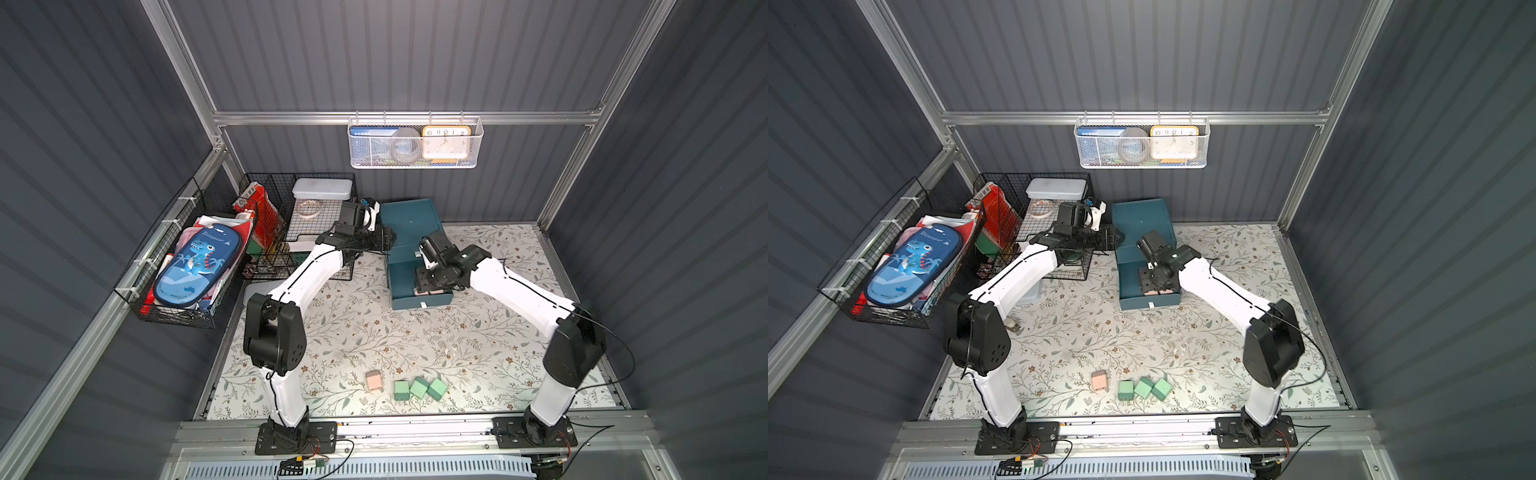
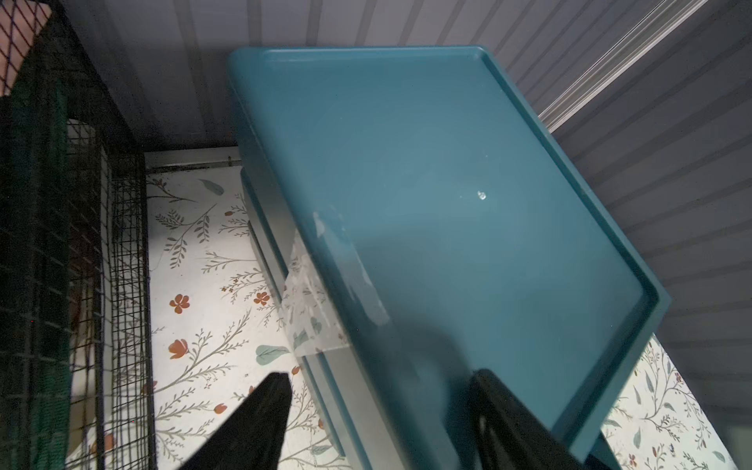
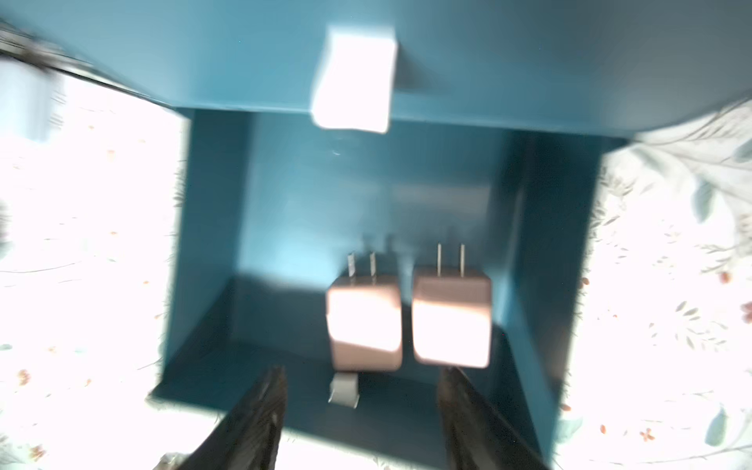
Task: Place the plugs into the drawer by color
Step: Place the plug in the drawer, then pick up the plug from the center of the board.
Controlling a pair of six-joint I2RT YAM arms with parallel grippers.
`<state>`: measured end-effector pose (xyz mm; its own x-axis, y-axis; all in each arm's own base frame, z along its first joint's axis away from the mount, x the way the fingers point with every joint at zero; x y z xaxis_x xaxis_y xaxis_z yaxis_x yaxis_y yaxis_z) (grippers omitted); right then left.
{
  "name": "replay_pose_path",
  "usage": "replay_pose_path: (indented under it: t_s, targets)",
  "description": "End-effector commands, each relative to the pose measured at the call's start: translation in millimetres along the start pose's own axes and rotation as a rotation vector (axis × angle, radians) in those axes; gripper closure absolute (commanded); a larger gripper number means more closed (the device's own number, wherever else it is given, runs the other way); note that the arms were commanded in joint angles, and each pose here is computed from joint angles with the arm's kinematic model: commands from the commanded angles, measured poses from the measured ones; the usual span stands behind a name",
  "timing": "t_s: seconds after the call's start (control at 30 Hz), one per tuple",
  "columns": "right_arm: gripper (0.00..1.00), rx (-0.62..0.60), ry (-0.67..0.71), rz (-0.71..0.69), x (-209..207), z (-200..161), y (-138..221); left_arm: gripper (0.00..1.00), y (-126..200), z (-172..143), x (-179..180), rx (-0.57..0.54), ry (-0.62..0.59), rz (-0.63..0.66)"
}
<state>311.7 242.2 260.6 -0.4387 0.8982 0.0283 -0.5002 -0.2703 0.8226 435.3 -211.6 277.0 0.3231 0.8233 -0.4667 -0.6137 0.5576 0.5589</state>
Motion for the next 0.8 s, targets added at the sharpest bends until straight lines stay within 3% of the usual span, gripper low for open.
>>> replay_pose_path:
  t_s: [0.0,0.07,0.27,0.43,0.77]
  targets:
    - [0.37,-0.131,0.122,0.047,38,-21,28,0.27,-3,-17,7,0.078,-0.005,0.035]
    - [0.37,-0.159,0.208,0.052,62,-46,25,0.27,-2,-17,7,0.077,-0.003,0.039]
    - [0.37,-0.094,0.522,0.186,139,-129,1,0.26,-4,-19,9,0.083,-0.003,0.040]
    - [0.37,-0.026,0.653,0.225,172,-178,-23,0.27,-5,-19,10,0.084,-0.002,0.047]
    - [0.37,0.009,0.661,0.229,184,-198,-42,0.27,-3,-19,10,0.079,-0.003,0.053]
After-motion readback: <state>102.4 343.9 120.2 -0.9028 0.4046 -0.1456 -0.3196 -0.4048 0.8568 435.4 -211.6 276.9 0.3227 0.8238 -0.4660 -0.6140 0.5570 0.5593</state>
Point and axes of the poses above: each gripper's point midway between its finger pads, its own y axis back along the fingers, its own x axis along the line the jaws close on, z = x × y, the point moved 8 cm from there along y, back along the fingers, and after that the axes turned 11 degrees about y, right-handed, at the moved point
